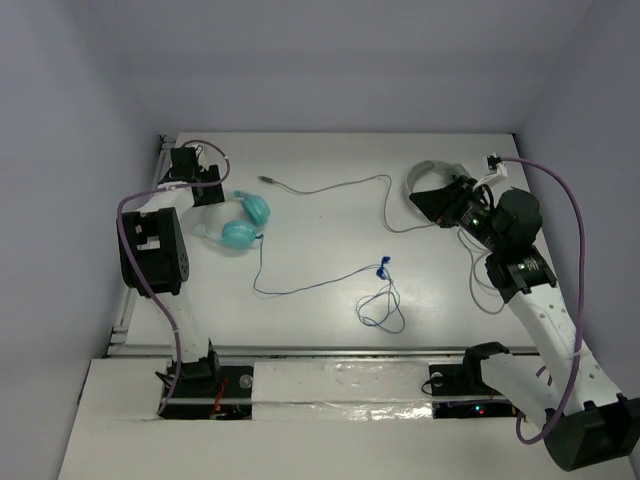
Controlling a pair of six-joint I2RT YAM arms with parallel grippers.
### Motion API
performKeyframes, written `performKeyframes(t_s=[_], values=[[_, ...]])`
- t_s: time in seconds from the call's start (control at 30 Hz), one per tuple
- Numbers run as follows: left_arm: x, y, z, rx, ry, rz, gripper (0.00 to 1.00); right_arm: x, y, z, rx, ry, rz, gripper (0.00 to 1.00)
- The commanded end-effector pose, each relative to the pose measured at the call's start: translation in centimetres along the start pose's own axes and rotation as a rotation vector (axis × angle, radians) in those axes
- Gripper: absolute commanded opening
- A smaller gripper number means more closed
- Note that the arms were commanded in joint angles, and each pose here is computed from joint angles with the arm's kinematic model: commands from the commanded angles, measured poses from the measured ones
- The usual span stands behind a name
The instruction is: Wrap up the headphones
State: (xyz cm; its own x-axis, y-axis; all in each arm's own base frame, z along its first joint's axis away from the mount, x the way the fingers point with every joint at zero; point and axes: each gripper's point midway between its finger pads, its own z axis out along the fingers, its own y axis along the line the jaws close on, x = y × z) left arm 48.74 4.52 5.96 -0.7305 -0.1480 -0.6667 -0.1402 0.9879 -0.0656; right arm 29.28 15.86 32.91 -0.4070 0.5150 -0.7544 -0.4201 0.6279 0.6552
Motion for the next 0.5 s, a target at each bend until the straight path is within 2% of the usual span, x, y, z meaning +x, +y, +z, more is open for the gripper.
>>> performKeyframes(t_s=[0.0, 0.3, 0.4, 0.47], values=[[0.4, -0.5, -0.1, 0.040, -0.001, 0.005, 0.56, -0.9, 0.9, -0.1, -0.026, -0.030, -0.029, 0.31], [2.6, -0.9, -0.5, 0.063, 0.021, -0.025, 0.48, -0.3, 0.8, 0.0, -0.018, -0.001, -0.016, 0.32], [3.6, -1.0, -0.5, 0.069, 0.034, -0.035, 0.33, -0.2, 0.8, 0.0, -0.016, -0.001, -0.016, 0.32], [3.6, -1.1, -0.7, 0.069, 0.030, -0.053, 0.17, -0.2, 0.8, 0.0, -0.013, 0.002, -0.017, 0.32]])
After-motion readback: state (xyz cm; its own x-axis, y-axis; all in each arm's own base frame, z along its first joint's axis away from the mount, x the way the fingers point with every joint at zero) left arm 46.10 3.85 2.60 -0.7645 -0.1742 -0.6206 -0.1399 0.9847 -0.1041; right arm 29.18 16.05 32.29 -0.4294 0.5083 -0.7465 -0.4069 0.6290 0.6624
